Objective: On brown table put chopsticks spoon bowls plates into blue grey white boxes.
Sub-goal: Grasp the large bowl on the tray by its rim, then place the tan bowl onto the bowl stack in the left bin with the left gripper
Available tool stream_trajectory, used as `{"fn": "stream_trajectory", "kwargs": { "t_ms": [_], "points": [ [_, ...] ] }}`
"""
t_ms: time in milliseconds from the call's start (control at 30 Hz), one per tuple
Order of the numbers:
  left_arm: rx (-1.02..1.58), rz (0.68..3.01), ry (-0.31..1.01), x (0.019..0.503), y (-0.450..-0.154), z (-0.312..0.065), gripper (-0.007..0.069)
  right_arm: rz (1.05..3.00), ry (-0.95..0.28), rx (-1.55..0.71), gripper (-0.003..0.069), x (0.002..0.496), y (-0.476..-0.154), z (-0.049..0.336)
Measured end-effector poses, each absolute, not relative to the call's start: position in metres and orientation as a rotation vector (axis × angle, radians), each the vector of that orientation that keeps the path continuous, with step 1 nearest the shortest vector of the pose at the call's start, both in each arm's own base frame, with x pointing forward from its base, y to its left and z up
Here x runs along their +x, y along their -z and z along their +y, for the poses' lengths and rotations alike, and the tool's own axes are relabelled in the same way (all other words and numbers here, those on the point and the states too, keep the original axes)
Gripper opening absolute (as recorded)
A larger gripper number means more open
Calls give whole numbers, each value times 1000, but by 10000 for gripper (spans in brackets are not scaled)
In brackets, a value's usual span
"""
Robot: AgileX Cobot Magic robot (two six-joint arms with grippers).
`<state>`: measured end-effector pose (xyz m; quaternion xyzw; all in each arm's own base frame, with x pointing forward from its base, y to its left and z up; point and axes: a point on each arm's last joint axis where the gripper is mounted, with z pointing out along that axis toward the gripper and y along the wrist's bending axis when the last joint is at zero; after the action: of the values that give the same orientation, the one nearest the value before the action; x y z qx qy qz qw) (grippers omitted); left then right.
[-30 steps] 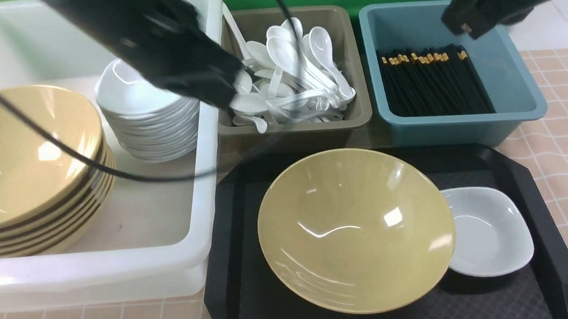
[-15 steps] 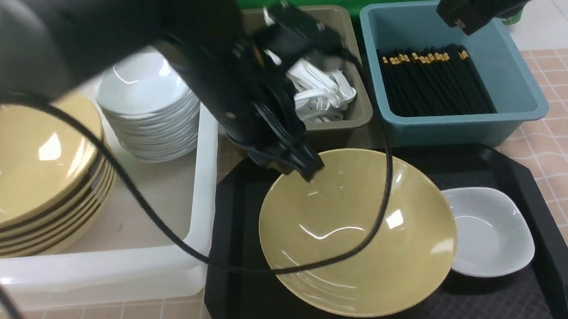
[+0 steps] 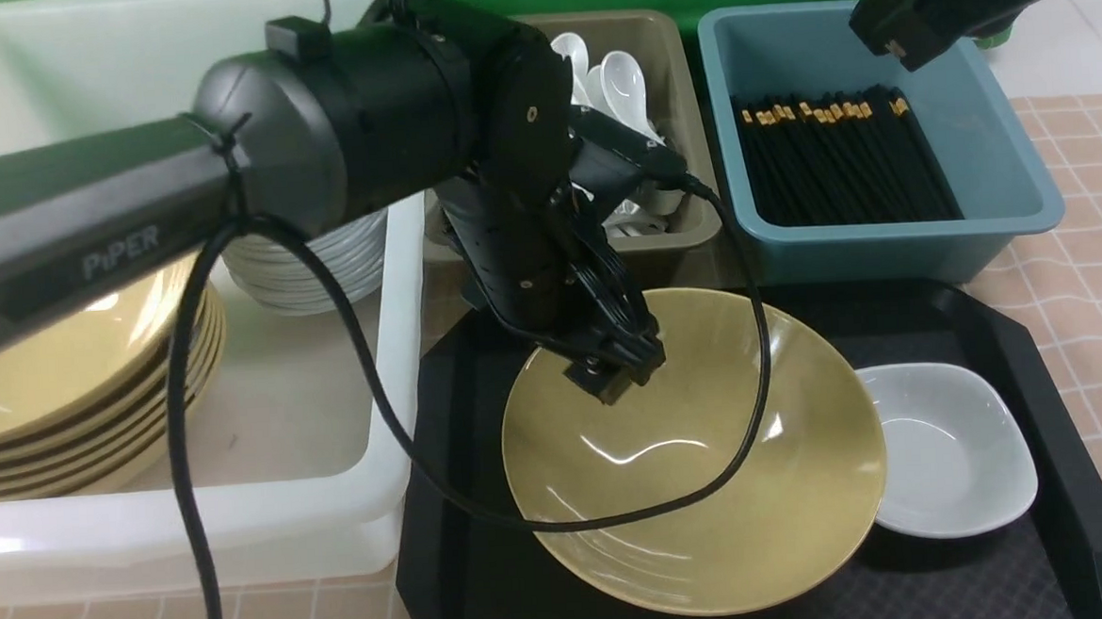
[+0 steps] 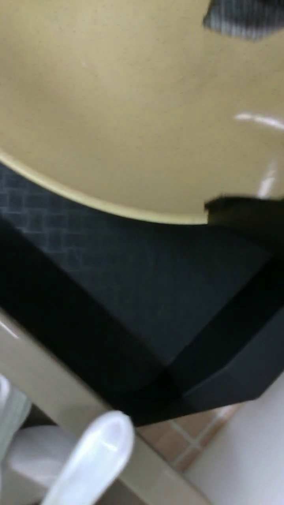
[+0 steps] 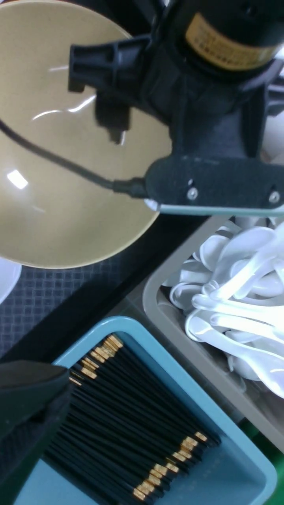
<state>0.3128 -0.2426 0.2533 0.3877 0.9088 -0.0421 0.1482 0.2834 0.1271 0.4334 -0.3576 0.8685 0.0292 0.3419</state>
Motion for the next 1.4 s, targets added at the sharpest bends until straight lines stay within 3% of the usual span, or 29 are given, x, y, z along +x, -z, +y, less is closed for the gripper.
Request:
{"fn": "stream_trajectory", "kwargs": {
  "t_ms": [133, 367, 533, 600, 700, 800, 867, 1000, 1033, 1133, 1200, 1233, 1333, 1367, 1400],
  "points": [
    [1132, 2642, 99, 317, -237, -245, 622, 2259, -76, -930, 40, 283, -433, 127],
    [1136, 2683, 87, 322, -219, -249, 569, 2259, -76, -930, 44, 283, -433, 127],
    [1149, 2743, 56, 324, -200, -250, 353, 2259, -76, -930, 48, 283, -433, 127],
    [1083, 2756, 128, 324, -205, -253, 210, 2259, -75, -930, 47, 283, -433, 127],
    [1072, 2751, 158, 321, -215, -252, 166, 2257, -74, -933, 47, 283, -433, 127],
    [1043, 2740, 209, 318, -231, -247, 90, 2248, -66, -952, 47, 283, -433, 127],
    [1001, 2685, 238, 320, -261, -228, 20, 2245, -63, -960, 47, 283, -433, 127],
    [850, 2595, 279, 320, -319, -175, 8, 2234, -61, -965, 47, 284, -434, 127],
    [838, 2592, 285, 319, -322, -172, 8, 2233, -60, -967, 47, 284, -434, 127],
    [606, 2487, 347, 299, -385, -105, 8, 2208, -54, -970, 47, 285, -435, 128],
    [520, 2451, 350, 288, -403, -82, 8, 2200, -54, -967, 47, 286, -436, 128],
    [377, 2400, 319, 269, -427, -45, 7, 2193, -54, -963, 47, 286, -436, 128],
    [113, 2344, 209, 242, -450, 12, 7, 2177, -54, -956, 48, 287, -437, 129],
    [94, 2344, 202, 240, -450, 16, 7, 2177, -54, -956, 48, 287, -437, 129],
    [-80, 2337, 134, 227, -454, 51, 7, 2168, -54, -952, 48, 288, -438, 129]
  ]
}}
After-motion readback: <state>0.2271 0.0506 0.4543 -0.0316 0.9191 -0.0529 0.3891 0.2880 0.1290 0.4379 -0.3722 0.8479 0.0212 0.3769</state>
